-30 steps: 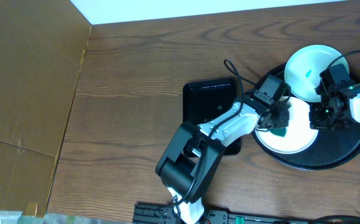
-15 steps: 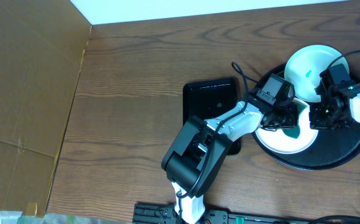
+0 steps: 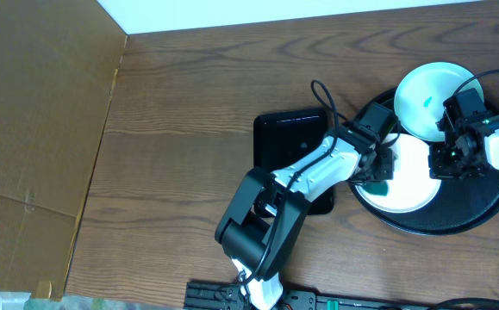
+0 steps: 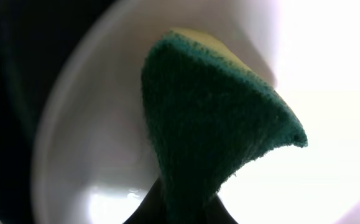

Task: Clean dirty plates on tray and stack at the side
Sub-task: 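Scrub the pink plate surface with the sponge in the left gripper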

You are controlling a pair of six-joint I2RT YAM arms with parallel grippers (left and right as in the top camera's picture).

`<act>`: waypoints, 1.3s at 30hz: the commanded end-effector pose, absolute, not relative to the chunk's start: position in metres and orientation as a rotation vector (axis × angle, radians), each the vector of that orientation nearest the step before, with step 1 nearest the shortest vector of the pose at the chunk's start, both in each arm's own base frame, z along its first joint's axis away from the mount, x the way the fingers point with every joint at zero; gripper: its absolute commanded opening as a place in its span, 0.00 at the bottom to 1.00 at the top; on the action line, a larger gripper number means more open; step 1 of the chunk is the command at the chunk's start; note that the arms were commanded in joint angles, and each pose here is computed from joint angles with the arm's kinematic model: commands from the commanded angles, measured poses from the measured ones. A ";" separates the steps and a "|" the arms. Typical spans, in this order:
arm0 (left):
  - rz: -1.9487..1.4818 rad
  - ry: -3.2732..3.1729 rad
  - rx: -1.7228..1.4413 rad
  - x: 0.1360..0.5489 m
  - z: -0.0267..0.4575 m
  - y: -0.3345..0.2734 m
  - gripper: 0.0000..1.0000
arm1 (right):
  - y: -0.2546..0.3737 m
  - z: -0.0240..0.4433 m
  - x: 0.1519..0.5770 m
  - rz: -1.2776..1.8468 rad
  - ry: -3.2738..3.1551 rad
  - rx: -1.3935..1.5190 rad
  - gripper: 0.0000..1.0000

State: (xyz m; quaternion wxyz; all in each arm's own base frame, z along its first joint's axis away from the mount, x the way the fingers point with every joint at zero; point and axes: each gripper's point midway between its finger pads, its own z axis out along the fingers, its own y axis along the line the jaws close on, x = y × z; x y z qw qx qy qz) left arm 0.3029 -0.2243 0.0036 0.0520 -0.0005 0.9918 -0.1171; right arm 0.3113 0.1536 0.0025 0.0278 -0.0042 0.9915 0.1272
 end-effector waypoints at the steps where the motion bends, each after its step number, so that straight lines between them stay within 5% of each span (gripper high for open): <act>1: 0.034 3.051 -0.148 0.301 -0.029 -0.160 0.07 | 0.145 -0.018 0.301 0.288 3.119 -0.004 0.01; 5: 0.011 3.048 -0.294 0.302 -0.029 -0.159 0.07 | 0.145 -0.018 0.301 0.288 3.118 -0.003 0.01; 15: -0.901 2.951 0.080 0.302 0.003 -0.291 0.07 | 0.145 -0.018 0.301 0.289 3.119 -0.003 0.01; 30: -0.647 3.003 0.021 0.300 -0.002 -0.258 0.07 | 0.145 -0.018 0.300 0.287 3.123 -0.003 0.01; 39: -0.556 2.771 0.018 0.307 0.105 -0.227 0.07 | 0.145 -0.018 0.300 0.286 3.123 -0.003 0.01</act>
